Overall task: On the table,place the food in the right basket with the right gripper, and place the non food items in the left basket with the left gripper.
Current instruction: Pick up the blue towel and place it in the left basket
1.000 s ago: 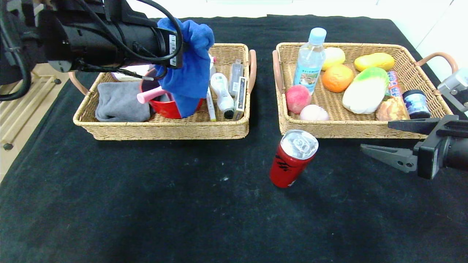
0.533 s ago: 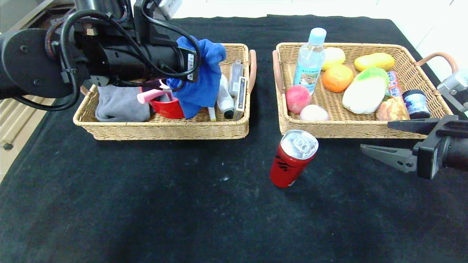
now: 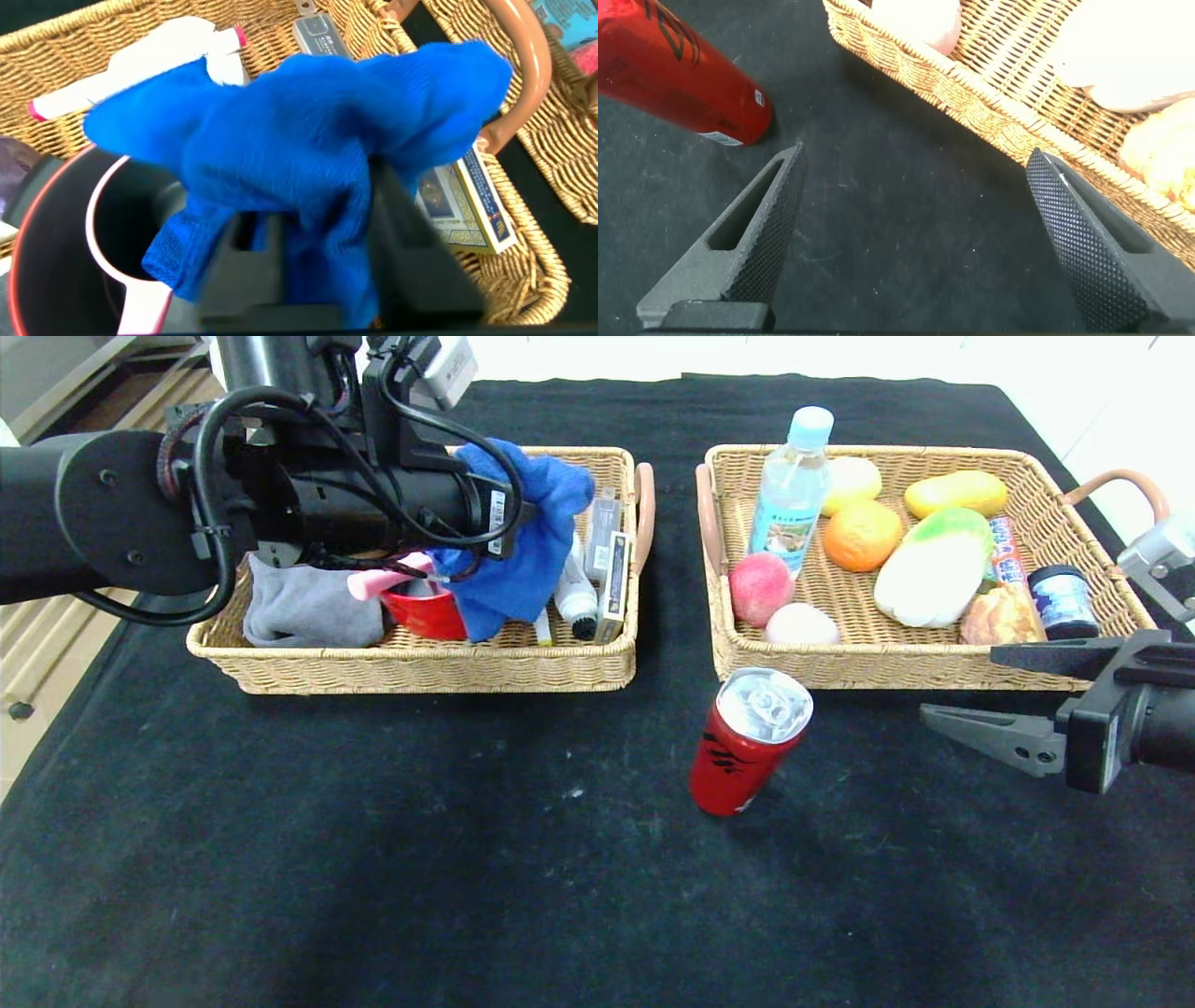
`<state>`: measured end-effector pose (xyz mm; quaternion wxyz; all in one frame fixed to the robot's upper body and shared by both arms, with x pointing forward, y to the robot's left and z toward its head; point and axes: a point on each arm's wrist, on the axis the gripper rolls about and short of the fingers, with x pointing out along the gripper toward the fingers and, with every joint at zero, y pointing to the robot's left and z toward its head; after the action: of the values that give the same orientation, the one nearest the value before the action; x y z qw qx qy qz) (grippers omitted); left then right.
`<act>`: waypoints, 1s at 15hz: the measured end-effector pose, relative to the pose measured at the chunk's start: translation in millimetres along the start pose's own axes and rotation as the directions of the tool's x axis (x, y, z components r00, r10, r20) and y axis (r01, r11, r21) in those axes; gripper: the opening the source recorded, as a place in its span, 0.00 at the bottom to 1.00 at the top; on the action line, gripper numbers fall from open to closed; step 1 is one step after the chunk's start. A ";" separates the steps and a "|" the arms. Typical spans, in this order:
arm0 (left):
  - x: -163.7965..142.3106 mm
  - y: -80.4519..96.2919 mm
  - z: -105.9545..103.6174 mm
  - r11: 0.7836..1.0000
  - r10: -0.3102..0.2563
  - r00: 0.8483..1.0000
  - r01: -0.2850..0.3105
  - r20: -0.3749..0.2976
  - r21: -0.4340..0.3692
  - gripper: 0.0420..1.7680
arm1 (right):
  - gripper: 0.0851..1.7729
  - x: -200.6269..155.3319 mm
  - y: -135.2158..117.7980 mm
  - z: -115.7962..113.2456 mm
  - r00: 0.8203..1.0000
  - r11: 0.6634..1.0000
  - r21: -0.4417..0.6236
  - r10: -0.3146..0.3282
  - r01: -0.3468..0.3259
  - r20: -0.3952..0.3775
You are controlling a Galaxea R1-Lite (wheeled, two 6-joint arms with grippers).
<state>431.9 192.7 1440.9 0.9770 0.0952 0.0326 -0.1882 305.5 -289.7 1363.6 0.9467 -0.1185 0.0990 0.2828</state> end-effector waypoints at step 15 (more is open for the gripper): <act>-6.4 0.6 3.8 1.000 -0.010 1.000 0.010 0.004 0.007 0.88 | 0.96 -0.1 0.0 0.0 1.000 1.000 0.001 -0.001 0.001 0.000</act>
<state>426.2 194.8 1445.4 0.9757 0.0978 0.0307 -0.1934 305.5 -289.7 1363.6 0.9468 -0.1183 0.0992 0.2824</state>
